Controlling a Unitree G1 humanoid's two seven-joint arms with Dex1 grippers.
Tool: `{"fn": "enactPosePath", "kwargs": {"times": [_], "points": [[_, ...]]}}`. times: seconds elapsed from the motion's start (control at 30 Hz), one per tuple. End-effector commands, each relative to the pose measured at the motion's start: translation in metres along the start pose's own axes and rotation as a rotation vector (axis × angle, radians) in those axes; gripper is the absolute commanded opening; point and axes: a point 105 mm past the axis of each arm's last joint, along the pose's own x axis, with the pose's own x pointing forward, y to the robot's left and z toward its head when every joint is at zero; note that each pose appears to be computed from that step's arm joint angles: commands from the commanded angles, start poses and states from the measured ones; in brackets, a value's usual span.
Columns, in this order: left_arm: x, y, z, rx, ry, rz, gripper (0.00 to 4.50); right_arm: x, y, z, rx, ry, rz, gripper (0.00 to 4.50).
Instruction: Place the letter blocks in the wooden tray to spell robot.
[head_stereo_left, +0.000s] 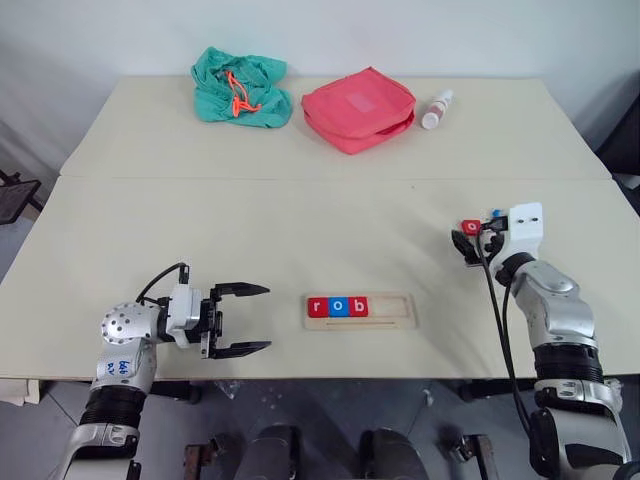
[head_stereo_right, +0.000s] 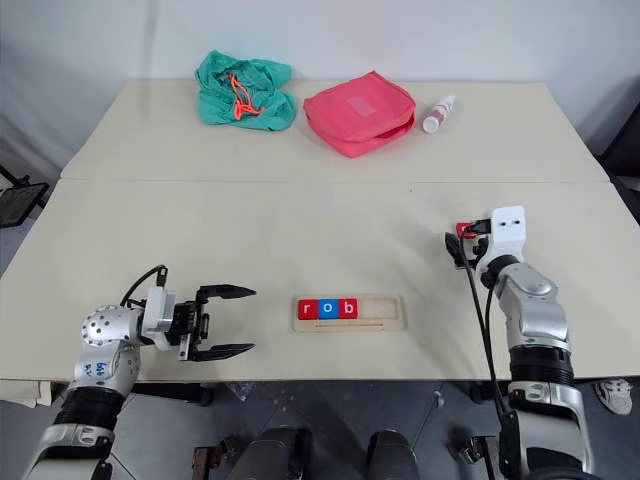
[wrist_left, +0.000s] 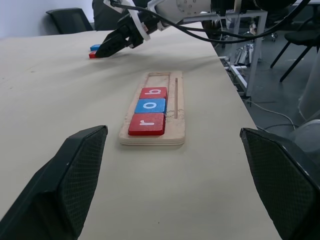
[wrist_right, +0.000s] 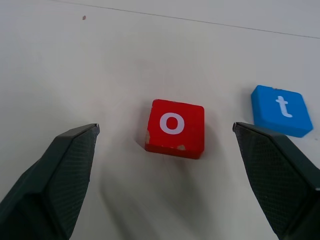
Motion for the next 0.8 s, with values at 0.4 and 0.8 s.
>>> {"fn": "enactPosePath", "kwargs": {"times": [0.4,0.8], "points": [[-0.002,0.002,0.008,0.037,-0.005,0.02,4.5,0.018,0.005,-0.003,0.056,-0.015,-0.024,3.24],[-0.005,0.001,0.007,0.02,0.0,-0.01,4.5,-0.036,0.017,0.023,-0.012,-0.114,-0.02,1.47]]}}
